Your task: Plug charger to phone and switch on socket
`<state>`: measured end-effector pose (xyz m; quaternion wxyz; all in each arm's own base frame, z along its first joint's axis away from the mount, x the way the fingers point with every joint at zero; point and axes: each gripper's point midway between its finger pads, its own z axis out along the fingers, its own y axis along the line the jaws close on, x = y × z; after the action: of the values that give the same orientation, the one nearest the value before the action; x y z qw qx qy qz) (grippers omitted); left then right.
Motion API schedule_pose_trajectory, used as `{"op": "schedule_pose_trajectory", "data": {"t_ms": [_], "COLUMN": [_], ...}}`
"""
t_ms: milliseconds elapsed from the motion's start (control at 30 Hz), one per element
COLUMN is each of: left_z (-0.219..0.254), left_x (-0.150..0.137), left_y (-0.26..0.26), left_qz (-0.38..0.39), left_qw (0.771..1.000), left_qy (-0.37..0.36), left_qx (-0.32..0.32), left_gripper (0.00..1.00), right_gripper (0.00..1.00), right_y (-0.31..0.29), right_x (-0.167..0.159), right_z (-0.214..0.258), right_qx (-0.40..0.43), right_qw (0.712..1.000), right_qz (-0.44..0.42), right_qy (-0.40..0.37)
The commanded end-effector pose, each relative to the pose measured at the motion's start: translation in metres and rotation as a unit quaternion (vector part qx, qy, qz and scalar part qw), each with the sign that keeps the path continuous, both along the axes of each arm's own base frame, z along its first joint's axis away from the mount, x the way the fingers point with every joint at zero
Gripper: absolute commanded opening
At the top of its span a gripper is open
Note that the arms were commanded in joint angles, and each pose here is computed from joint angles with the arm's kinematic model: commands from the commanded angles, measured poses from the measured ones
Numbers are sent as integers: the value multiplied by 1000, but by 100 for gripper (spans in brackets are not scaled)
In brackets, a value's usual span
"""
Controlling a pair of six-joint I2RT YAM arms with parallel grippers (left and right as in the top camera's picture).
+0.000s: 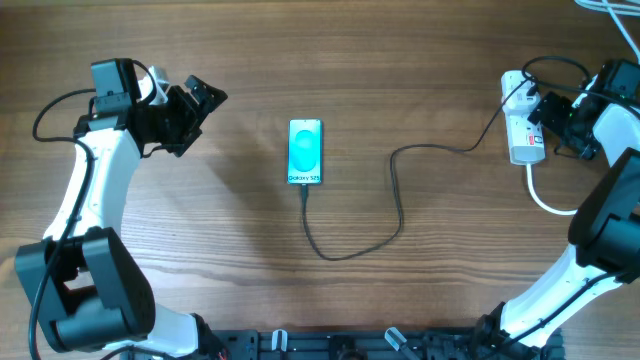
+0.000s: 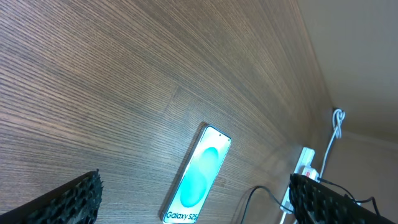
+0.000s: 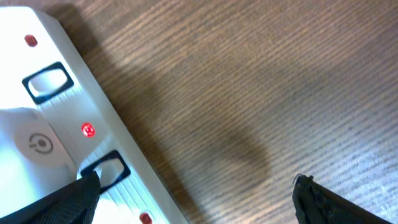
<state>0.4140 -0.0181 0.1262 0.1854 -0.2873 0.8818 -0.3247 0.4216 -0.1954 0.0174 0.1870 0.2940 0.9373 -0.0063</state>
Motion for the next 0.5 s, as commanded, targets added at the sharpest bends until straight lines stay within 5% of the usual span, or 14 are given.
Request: {"op": "schedule_pose_trajectory", "data": {"t_ms": [0, 467], "left_z": [4, 4], "left_x": [0, 0], "left_y": [4, 4], "left_qz": [0, 0], "left_qw": [1000, 1000], "left_qy": [-9, -9], "left_qx": [9, 9], "left_gripper": [100, 100], "right_gripper": [100, 100], "right_y": [4, 9], "right_x": [-19, -7], "right_z": [-15, 88], "right_qx": [-19, -33], "right_qw": [998, 999], "right_qz": [14, 20], "right_qy": [58, -21]}}
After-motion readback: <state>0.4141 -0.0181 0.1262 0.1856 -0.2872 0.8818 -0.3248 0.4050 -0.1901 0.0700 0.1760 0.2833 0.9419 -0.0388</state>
